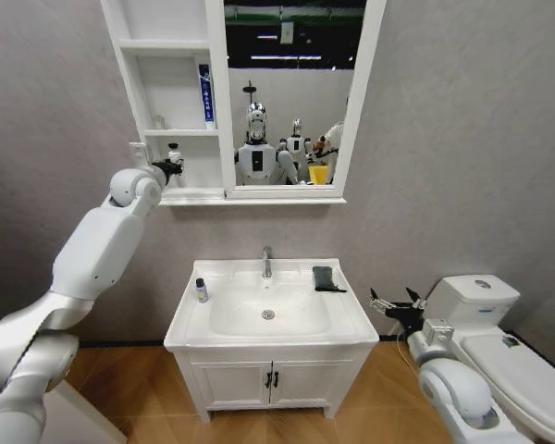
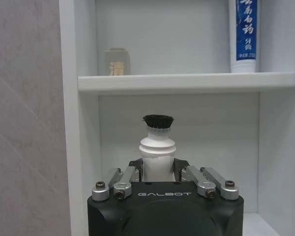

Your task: Move facial cleanser and shampoo from washbasin to cabinet, then wipe washbasin with towel.

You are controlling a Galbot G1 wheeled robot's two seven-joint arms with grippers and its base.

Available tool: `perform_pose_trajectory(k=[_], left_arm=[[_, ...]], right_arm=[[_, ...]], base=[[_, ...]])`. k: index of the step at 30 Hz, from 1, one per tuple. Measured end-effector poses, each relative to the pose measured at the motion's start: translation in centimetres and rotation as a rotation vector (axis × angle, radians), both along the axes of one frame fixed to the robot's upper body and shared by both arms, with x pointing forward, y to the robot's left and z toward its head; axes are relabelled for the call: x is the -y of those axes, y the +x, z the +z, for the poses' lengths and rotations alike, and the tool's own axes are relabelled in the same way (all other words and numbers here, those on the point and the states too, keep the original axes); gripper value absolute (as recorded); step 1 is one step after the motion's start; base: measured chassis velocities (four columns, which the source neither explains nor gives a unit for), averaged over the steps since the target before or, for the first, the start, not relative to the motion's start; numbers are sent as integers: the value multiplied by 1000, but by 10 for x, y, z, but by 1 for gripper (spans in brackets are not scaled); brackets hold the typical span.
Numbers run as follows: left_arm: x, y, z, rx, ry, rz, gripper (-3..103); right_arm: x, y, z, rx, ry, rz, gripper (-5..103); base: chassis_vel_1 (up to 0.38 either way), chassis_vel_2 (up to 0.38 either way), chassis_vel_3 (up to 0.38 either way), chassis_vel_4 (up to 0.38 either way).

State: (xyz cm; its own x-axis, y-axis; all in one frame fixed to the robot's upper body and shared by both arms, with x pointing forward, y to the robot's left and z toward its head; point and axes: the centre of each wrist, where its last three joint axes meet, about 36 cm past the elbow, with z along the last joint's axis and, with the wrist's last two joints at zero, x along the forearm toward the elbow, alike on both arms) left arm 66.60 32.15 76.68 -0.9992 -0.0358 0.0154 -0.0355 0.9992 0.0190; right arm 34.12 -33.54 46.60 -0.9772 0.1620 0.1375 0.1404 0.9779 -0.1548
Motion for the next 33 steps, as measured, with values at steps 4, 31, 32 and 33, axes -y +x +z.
perform_pose_trajectory(k=[4, 31, 32, 33], left_arm=[[-6, 12, -2, -40, -16, -8, 32], [-13, 52, -9, -39, -46, 4, 32], [-12, 52, -9, -36, -46, 5, 32], [-12, 52, -9, -36, -46, 5, 32]], right_arm=[[-4, -2, -4, -2, 10, -3, 100], [-3, -10, -3, 9, 11, -15, 100], [-2, -10, -3, 11, 11, -15, 100], [-2, -10, -3, 11, 11, -15, 100]], base=[[0, 0, 0, 0], [0, 0, 0, 0], [0, 0, 0, 0], [0, 0, 0, 0]])
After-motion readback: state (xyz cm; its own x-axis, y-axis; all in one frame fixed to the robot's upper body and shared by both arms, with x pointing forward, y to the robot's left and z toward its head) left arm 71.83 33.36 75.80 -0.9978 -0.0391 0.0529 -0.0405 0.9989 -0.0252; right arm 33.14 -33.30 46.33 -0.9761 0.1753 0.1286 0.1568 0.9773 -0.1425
